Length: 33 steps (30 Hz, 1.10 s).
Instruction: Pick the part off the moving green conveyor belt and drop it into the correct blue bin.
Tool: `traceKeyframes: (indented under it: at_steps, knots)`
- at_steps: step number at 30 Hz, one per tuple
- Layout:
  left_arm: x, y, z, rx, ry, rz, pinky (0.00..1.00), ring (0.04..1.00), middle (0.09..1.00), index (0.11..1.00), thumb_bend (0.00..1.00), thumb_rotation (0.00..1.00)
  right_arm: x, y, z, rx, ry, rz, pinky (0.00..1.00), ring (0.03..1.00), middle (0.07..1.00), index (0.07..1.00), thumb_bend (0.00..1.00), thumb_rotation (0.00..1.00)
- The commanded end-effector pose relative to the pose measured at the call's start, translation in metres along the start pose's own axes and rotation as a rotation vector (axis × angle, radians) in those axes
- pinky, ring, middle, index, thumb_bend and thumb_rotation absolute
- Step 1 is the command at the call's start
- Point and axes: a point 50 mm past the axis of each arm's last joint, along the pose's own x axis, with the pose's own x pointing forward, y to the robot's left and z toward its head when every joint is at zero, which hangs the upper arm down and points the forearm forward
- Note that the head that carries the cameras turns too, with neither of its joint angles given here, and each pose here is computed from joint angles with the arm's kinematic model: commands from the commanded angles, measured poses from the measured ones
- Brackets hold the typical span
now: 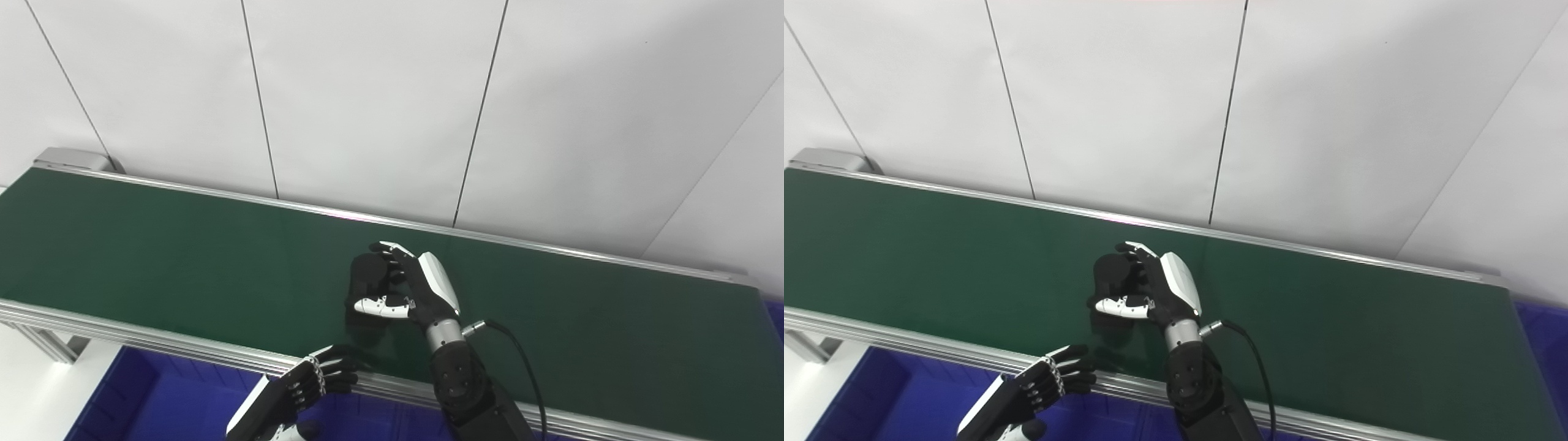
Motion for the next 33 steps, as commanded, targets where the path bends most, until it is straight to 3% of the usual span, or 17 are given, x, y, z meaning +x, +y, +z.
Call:
traceKeyframes:
  at_steps: [1,2,6,26,33]
  knots:
    - [0.003,-0.001,0.008,0.014,-0.058,-0.007,0.74,0.76,0.796,0.857,0.89,0.62,0.007,0.002,0.026,0.062,-0.112,-0.077,0.47,0.507,0.595,0.524,0.53,0.04]
    - [0.003,-0.001,0.008,0.014,-0.058,-0.007,0.74,0.761,0.797,0.858,0.89,0.62,0.007,0.001,0.026,0.061,-0.119,-0.103,0.47,0.47,0.552,0.496,0.52,0.01]
    - [0.003,0.0,0.009,0.017,-0.058,-0.006,0.75,0.764,0.798,0.862,0.89,0.63,0.008,-0.001,0.028,0.064,-0.14,-0.15,0.5,0.475,0.528,0.463,0.51,0.0]
    - [0.002,0.003,0.013,0.022,-0.056,-0.001,0.75,0.758,0.791,0.864,0.88,0.64,0.004,-0.004,0.032,0.095,-0.159,-0.173,0.46,0.462,0.535,0.467,0.51,0.0]
    - [0.002,0.002,0.013,0.022,-0.052,-0.001,0.75,0.76,0.792,0.863,0.89,0.64,-0.012,-0.022,0.042,0.135,-0.189,-0.223,0.45,0.457,0.527,0.476,0.52,0.0]
